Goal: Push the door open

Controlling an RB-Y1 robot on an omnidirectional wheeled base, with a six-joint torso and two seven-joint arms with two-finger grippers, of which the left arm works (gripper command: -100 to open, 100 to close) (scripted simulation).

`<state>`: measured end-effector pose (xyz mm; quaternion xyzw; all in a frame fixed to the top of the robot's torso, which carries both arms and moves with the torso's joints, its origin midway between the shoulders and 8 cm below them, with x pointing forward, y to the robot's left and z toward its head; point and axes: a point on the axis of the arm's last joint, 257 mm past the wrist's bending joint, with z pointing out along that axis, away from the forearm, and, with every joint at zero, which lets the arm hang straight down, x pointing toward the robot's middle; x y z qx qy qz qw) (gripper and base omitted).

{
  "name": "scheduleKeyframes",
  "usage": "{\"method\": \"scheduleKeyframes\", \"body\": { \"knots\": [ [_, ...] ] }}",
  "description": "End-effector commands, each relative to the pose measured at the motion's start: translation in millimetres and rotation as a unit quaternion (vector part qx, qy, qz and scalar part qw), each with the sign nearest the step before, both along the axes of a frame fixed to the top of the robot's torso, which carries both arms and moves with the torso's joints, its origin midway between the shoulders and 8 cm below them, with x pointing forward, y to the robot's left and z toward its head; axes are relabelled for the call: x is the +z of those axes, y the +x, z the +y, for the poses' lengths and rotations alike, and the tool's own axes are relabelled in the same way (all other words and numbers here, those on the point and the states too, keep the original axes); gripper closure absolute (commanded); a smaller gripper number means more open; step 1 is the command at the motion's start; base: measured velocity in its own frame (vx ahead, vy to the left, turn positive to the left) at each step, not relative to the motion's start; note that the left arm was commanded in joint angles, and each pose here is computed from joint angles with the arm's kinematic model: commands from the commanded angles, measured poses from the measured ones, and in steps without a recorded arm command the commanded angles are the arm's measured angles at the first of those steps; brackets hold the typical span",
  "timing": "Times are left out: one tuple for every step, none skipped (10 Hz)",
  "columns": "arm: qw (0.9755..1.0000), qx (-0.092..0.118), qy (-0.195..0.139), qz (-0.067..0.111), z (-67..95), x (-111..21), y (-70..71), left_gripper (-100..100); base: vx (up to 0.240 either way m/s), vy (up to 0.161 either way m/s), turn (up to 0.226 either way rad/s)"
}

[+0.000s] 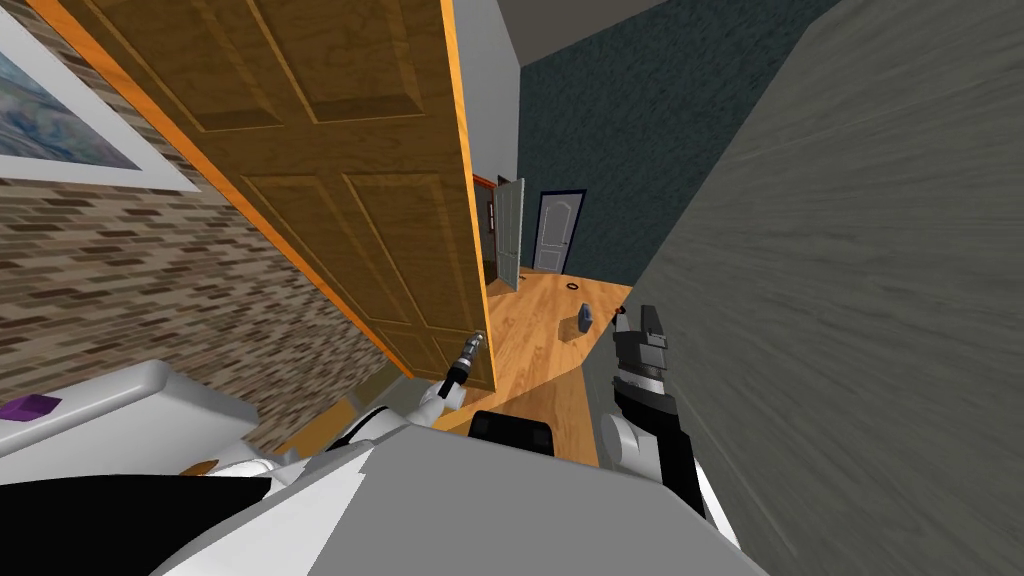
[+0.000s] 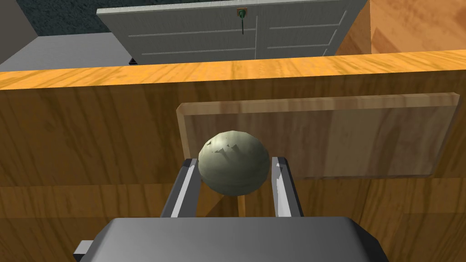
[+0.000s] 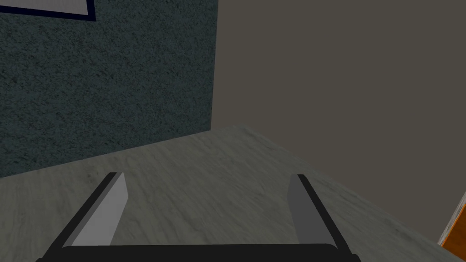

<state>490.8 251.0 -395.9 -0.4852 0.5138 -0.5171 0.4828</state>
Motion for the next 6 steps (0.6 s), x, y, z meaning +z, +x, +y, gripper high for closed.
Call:
{"method": "scheduleKeyframes", "body": {
  "knots": [
    [1.0, 0.006, 0.004, 0.004, 8.8, -1.1, -2.1, 100, 0.007, 0.001, -0.003],
    [1.0, 0.005, 0.003, -0.002, 7.5, 3.8, 0.6, 100, -0.009, 0.01, -0.013],
    [0.9998, 0.018, 0.003, -0.002, 18.1, 4.0, 0.7, 100, 0.059, -0.059, 0.053],
    [0.9998, 0.018, 0.003, -0.002, 18.1, 4.0, 0.7, 100, 0.108, -0.071, 0.062],
    [0.9998, 0.018, 0.003, -0.002, 18.1, 4.0, 0.7, 100, 0.072, -0.046, 0.009],
    [0.9997, 0.023, 0.003, -0.002, 21.6, 4.0, 0.7, 100, 0.057, -0.036, 0.002]
  ]
}}
